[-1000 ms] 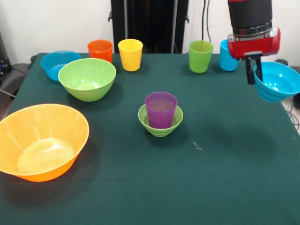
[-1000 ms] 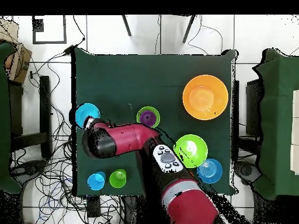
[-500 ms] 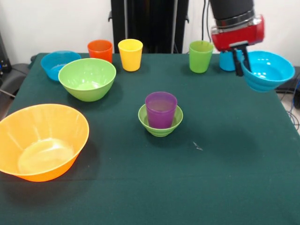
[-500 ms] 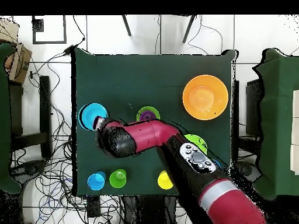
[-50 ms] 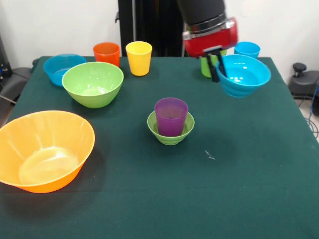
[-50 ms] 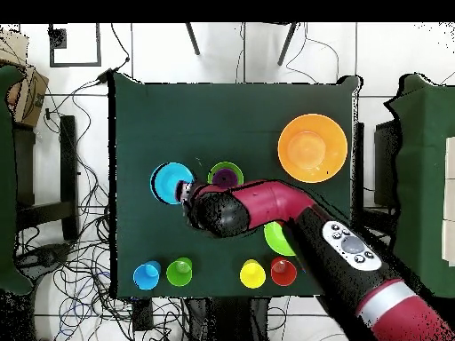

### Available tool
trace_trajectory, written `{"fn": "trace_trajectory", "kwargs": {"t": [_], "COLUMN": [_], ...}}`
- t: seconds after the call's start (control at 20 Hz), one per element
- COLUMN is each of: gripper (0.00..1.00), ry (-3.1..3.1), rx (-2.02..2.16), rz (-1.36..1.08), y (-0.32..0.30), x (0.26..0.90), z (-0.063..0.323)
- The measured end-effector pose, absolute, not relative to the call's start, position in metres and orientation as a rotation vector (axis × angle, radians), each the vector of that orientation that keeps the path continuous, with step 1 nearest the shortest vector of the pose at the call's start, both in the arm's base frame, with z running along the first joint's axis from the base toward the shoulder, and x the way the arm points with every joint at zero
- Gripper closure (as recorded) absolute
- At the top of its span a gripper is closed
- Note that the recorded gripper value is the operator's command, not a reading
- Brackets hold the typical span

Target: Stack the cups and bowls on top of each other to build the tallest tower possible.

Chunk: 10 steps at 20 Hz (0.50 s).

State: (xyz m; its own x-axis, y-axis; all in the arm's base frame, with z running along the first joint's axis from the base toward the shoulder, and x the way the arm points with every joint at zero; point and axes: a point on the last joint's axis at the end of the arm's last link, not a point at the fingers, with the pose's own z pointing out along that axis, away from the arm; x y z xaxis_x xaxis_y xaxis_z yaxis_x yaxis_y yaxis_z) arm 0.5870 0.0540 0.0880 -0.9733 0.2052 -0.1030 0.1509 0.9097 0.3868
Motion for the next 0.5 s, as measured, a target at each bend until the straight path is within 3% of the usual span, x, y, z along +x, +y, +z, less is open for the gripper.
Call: {"fn": "trace_trajectory", "kwargs": {"t": [0.5], "gripper": [1.0], "ry": [2.977], "rx": [0.092], "rz": [0.581], "y": [0.018], "x": [0.588], "z": [0.084]}}
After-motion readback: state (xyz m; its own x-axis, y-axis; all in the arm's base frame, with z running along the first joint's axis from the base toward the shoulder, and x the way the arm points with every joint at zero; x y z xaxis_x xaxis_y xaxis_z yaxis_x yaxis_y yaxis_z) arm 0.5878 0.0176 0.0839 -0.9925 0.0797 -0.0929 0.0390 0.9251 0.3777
